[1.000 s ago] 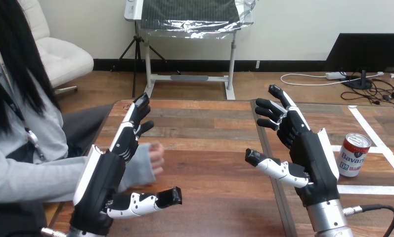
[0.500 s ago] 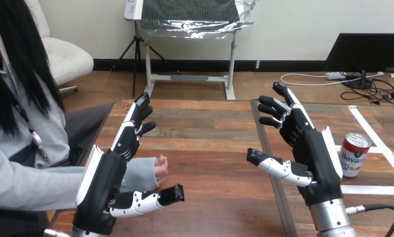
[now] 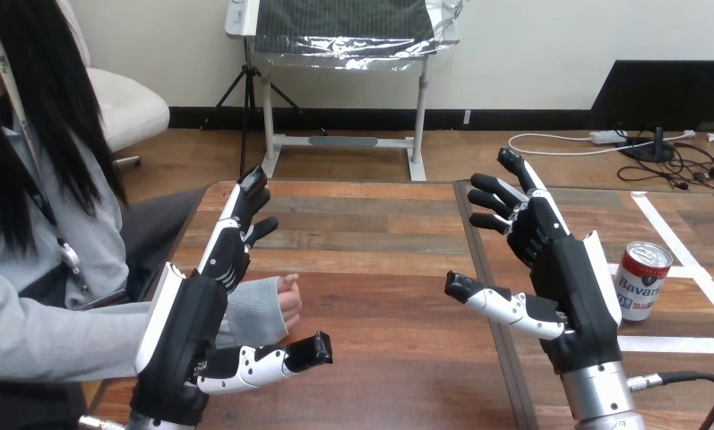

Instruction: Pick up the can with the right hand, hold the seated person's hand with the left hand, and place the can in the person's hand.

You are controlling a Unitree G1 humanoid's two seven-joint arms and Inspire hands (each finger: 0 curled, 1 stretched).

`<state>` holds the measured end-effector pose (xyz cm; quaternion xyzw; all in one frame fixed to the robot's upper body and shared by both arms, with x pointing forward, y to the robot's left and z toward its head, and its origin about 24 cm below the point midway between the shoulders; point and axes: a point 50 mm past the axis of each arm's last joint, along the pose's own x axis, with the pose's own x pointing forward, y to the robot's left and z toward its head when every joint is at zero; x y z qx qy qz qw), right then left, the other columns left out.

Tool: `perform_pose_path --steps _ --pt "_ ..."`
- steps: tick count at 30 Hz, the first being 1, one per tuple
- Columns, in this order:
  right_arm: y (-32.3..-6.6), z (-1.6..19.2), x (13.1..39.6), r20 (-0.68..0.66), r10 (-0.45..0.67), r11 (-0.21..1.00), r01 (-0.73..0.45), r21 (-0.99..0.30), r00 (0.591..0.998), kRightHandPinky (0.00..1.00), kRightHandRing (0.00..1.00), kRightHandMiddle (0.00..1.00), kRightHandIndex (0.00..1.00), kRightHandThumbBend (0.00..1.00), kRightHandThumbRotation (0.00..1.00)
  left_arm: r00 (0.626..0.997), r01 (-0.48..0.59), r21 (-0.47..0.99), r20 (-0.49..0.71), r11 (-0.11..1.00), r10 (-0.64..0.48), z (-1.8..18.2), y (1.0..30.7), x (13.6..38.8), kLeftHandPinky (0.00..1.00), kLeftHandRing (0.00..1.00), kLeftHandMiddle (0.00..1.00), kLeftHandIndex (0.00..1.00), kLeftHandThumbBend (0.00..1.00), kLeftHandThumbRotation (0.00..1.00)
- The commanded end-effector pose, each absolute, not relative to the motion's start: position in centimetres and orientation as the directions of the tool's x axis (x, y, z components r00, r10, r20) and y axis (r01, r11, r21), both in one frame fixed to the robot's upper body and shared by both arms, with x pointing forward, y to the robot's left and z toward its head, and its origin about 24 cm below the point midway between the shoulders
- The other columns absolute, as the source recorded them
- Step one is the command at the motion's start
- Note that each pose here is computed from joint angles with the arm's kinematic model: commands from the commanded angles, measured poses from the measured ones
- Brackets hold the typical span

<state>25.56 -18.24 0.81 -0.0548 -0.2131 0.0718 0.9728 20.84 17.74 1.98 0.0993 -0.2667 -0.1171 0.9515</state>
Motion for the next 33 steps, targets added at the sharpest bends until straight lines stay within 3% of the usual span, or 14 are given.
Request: perform_pose_path --steps 1,16,33 --pt "-19.1 3.4 26.8 0.521 0.148 0.982 -0.061 -0.180 0.841 0.75 0.82 0.85 0.94 1.00 0.33 0.795 0.163 0.256 0.538 0.953 -0.281 3.2 17.8 21.7 0.91 0.98 1.00 0.99 1.00 0.45" --pt "-20.6 4.6 27.6 0.543 0.103 0.978 0.014 -0.207 0.834 0.74 0.84 0.87 0.96 1.00 0.40 0.788 0.182 0.239 0.544 0.954 -0.287 3.4 18.0 21.4 0.96 1.00 1.00 1.00 1.00 0.45" --pt "-22.6 6.1 28.1 0.601 0.008 0.973 0.133 -0.189 0.799 0.81 0.86 0.88 0.96 1.00 0.45 0.787 0.191 0.236 0.543 0.953 -0.292 3.3 18.1 21.3 0.97 1.00 1.00 1.00 1.00 0.47"
